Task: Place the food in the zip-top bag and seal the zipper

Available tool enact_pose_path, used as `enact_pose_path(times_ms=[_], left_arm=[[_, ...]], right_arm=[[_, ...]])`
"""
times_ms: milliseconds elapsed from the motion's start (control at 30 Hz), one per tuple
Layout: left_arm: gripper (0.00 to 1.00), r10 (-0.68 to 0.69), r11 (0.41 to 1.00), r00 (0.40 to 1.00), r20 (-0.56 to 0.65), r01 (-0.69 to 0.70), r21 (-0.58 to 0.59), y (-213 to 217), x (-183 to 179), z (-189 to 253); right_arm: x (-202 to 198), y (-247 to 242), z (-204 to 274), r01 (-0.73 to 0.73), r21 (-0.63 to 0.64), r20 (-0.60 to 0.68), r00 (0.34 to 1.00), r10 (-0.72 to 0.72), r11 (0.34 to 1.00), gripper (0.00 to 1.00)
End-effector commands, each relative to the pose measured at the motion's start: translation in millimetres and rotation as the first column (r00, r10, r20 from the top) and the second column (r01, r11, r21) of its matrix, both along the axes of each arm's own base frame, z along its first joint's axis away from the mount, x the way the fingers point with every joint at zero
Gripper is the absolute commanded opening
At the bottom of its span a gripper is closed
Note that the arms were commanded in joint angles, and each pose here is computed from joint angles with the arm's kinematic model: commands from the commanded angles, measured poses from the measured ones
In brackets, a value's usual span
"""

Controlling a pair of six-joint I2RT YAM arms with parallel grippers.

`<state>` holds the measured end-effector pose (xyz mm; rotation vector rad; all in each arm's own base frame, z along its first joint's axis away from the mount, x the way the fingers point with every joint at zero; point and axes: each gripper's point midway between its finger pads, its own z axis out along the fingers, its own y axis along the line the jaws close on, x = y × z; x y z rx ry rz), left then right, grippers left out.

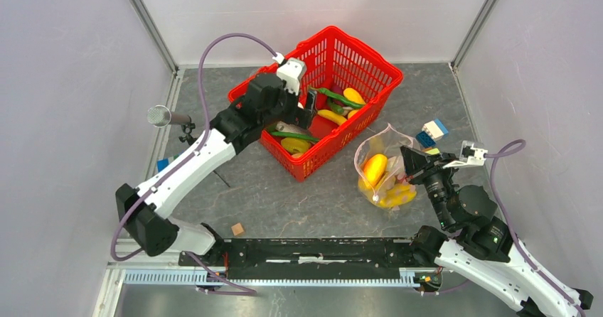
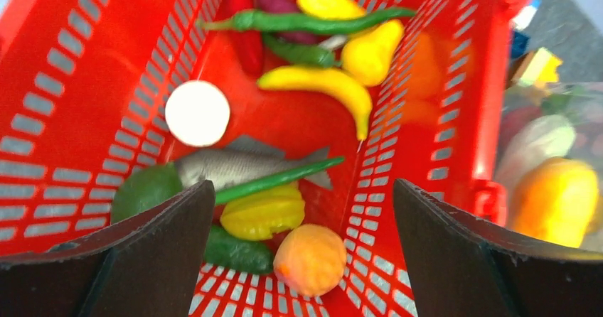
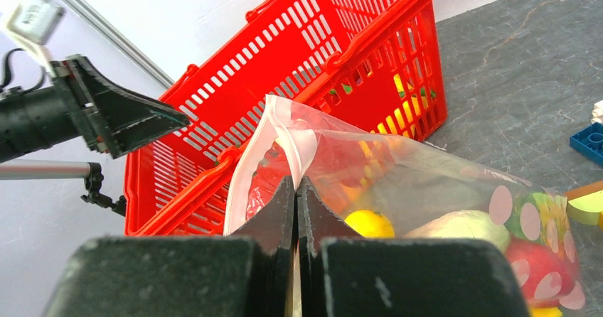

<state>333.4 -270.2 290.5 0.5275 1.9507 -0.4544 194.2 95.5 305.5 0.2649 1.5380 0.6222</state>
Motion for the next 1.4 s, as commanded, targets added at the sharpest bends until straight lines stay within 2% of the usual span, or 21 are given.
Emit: enact_pose_path(times_ms=[0,100,200,433,633,1033,1233,1367], left_arm=[[1.00,0.073,0.997,0.975,-0.210,-0.066,0.038,12.5,2.9,-38.0],[1.00,0.068,0.996,0.956,-0.284,-0.049,0.076,9.0,5.6,-58.7],[1.00,0.013,0.990,0.921,-0.389,0.041,0.131,1.0,-2.6,-84.9],[1.00,0.012,0.940,0.823,-0.568,0.184,0.286,3.8,-10.2,-143.4],[1.00,-0.013,0.916,0.794,-0.607,0.253,0.312,4.9,-14.0,-155.8],[1.00,-0.002,0.880,0.679,-0.734,0.349,0.322,14.1,-41.8,-199.5],[1.00,0.023,0.868,0.661,-0.750,0.359,0.343,17.7,-42.6,-218.5],[0.89,0.029,0.869,0.642,-0.767,0.362,0.336,14.3,-42.4,-230.0]], right_arm=[[1.2,0.7,2.1,0.006,0.025,0.006,1.000,-0.006,1.000,0.02],[1.3,1.7,2.3,0.002,0.023,0.005,1.000,-0.002,1.000,0.02],[0.8,1.6,2.4,0.000,0.021,0.004,1.000,-0.001,1.000,0.02],[0.7,-0.1,0.6,0.007,0.027,0.004,1.000,-0.007,1.000,0.02],[-0.1,-3.7,0.0,0.017,0.026,0.003,1.000,-0.017,1.000,0.02],[1.4,-0.2,-1.7,0.010,0.015,-0.002,1.000,-0.010,1.000,0.02],[1.7,1.1,-2.5,0.007,0.015,-0.004,1.000,-0.007,1.000,0.02],[1.6,1.3,-2.4,0.006,0.014,-0.004,1.000,-0.006,1.000,0.02]])
